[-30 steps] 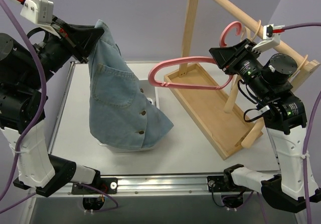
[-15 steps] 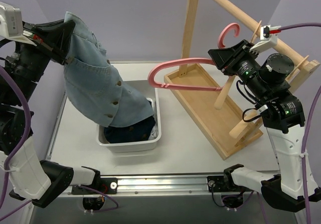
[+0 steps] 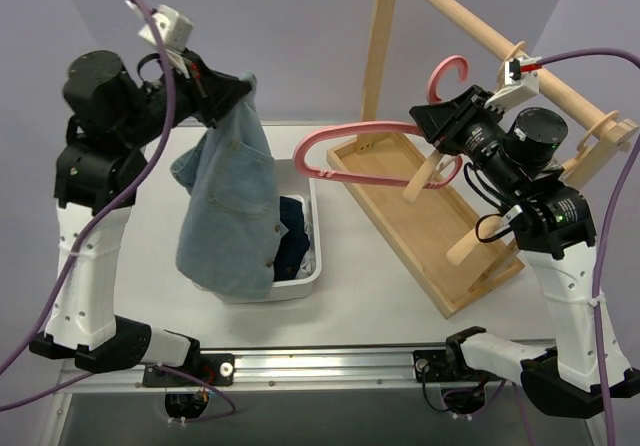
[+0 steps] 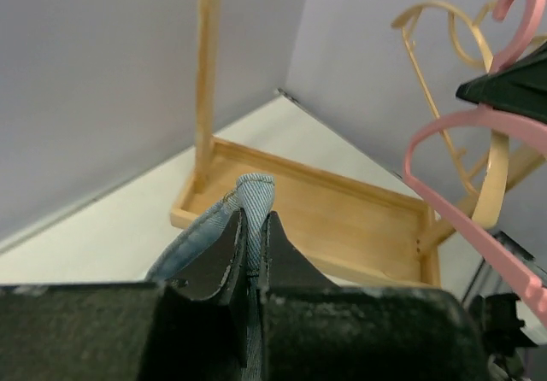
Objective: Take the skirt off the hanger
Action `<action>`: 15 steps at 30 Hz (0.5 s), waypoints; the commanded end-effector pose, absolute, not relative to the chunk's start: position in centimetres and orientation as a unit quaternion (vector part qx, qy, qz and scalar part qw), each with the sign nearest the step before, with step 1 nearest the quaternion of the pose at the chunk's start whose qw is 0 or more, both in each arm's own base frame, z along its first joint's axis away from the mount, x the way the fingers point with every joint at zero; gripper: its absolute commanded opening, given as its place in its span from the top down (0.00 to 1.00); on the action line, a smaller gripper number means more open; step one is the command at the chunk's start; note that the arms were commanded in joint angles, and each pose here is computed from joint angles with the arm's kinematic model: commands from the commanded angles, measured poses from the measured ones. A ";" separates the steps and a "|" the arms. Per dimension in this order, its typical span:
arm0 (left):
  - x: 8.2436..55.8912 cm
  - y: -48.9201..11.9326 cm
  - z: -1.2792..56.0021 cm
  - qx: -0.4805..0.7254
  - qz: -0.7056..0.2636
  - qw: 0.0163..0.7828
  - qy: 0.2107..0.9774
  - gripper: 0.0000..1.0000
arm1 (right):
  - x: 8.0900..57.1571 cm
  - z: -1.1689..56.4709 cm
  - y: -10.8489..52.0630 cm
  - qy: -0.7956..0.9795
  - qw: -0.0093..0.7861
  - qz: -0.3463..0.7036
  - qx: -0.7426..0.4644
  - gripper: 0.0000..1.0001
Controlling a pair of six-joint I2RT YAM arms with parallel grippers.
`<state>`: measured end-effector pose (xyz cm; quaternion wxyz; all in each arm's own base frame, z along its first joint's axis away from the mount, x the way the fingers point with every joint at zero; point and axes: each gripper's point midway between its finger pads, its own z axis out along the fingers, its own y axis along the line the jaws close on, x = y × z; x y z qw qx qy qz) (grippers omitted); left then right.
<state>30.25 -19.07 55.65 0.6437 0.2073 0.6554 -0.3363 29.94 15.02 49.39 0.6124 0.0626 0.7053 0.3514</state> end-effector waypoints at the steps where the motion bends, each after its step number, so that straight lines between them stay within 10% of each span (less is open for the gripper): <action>1: 28.7 -21.0 56.0 0.241 -0.408 0.627 0.618 0.98 | 29.4 51.3 14.2 0.677 0.644 0.350 0.061 1.00; 15: 33.1 -19.0 29.5 0.041 -0.414 0.379 0.827 0.98 | 29.6 49.2 14.6 0.694 0.627 0.350 0.057 1.00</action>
